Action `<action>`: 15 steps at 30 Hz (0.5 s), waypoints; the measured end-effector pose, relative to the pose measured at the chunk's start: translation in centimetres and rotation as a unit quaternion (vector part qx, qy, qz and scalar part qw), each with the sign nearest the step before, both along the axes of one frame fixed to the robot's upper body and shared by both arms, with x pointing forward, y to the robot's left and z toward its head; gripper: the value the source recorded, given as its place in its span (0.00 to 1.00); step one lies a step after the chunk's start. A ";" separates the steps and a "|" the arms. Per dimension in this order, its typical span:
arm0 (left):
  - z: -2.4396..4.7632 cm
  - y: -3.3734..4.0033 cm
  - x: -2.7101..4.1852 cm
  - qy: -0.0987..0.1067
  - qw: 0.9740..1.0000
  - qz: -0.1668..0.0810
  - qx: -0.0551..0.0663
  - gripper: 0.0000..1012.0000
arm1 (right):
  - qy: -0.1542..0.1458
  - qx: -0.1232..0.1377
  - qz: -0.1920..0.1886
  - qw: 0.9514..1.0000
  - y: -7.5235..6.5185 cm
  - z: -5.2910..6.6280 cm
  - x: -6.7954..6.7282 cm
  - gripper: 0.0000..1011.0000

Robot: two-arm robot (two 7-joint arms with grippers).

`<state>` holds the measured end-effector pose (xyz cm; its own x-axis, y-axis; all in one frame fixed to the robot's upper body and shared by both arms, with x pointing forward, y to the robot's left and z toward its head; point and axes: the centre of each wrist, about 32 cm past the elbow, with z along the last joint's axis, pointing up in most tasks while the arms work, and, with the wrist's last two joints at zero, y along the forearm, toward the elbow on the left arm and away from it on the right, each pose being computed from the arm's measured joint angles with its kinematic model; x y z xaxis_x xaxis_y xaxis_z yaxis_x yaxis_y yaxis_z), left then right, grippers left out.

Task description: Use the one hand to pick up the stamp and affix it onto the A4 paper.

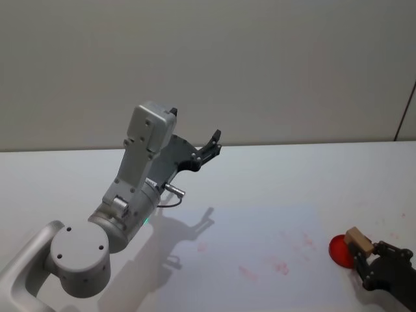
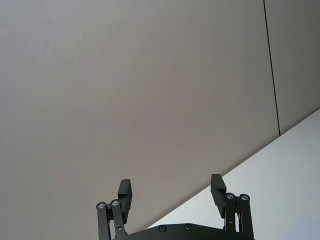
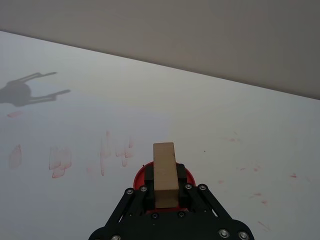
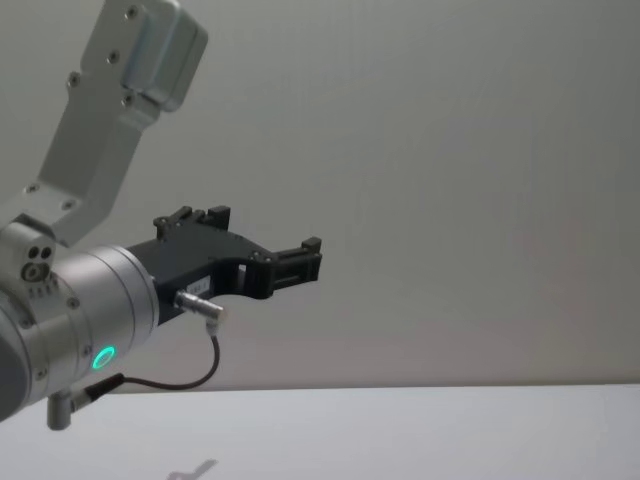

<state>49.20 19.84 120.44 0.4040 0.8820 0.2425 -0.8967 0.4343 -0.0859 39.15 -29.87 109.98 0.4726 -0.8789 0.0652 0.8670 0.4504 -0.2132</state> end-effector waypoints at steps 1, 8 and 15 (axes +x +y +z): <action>0.00 0.00 0.00 0.000 1.000 0.000 0.000 0.99 | 0.001 0.000 -0.001 1.000 0.1 -0.1 0.1 0.22; 0.00 0.00 0.00 0.000 1.000 0.000 0.000 0.99 | 0.004 -0.001 -0.002 1.000 0.3 -0.3 0.3 0.22; 0.00 0.00 0.00 0.000 1.000 0.000 0.000 0.99 | 0.006 -0.003 -0.002 1.000 0.6 -0.5 0.4 0.22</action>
